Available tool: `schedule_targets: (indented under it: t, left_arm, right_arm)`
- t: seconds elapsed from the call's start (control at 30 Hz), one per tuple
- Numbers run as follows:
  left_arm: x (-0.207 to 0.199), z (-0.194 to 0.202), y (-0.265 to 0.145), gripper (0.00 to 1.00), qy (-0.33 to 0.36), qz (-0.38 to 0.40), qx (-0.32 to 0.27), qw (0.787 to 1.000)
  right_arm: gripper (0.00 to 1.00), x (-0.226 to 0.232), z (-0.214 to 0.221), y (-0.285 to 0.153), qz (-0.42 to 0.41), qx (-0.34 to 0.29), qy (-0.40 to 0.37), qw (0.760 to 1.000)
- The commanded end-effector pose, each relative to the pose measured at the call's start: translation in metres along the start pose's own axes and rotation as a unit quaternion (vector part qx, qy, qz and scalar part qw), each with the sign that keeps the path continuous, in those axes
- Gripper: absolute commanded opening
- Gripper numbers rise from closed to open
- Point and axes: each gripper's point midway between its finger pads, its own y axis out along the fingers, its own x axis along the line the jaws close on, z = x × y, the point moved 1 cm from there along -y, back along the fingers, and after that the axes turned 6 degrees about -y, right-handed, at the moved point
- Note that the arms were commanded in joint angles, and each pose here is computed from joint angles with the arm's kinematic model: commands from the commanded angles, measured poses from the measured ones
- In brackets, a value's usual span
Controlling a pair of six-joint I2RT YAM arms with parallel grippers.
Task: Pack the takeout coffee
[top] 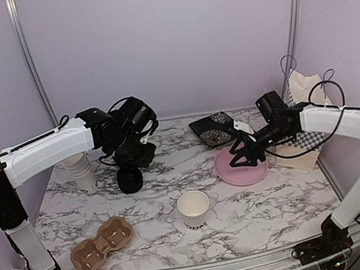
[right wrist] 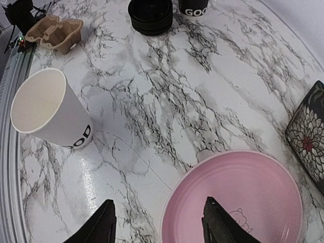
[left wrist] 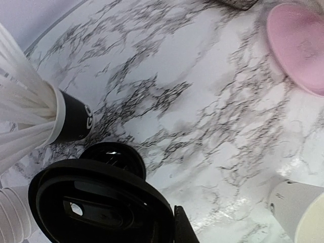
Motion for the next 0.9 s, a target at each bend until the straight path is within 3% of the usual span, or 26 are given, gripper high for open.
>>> schedule_targets:
  t: [0.0,0.07,0.1,0.13,0.33,0.4,0.57,0.87]
  left_arm:
    - [-0.060,-0.040,-0.078,0.06,0.033,0.176,-0.101,0.979]
    - [-0.078,-0.055,-0.106,0.04,0.027,0.247,-0.145,0.958]
    - [-0.084,-0.062,-0.120,0.04,0.025,0.278,-0.171,0.945]
    - [-0.091,-0.067,-0.132,0.04,0.022,0.309,-0.195,0.931]
    - [-0.112,-0.080,-0.208,0.04,-0.003,0.487,-0.333,0.807]
    - [-0.114,-0.079,-0.221,0.04,-0.009,0.520,-0.350,0.779]
    - [-0.124,-0.077,-0.230,0.04,-0.001,0.569,-0.353,0.742]
    - [-0.133,-0.074,-0.223,0.04,-0.007,0.599,-0.337,0.727]
  right_arm:
    - [0.61,-0.006,-0.066,-0.031,-0.005,-0.077,-0.007,0.997]
    - [0.73,-0.011,-0.094,-0.046,0.003,-0.112,-0.004,0.994]
    - [0.91,-0.015,-0.110,-0.054,0.011,-0.133,-0.005,0.991]
    - [0.97,-0.016,-0.122,-0.061,0.013,-0.153,0.004,0.988]
    - [0.98,-0.009,-0.170,-0.082,-0.044,-0.234,0.028,0.971]
    - [0.98,-0.006,-0.180,-0.086,-0.063,-0.253,0.031,0.965]
    - [0.98,0.010,-0.205,-0.087,-0.115,-0.282,0.047,0.951]
    - [0.99,0.047,-0.219,-0.069,-0.162,-0.274,0.018,0.948]
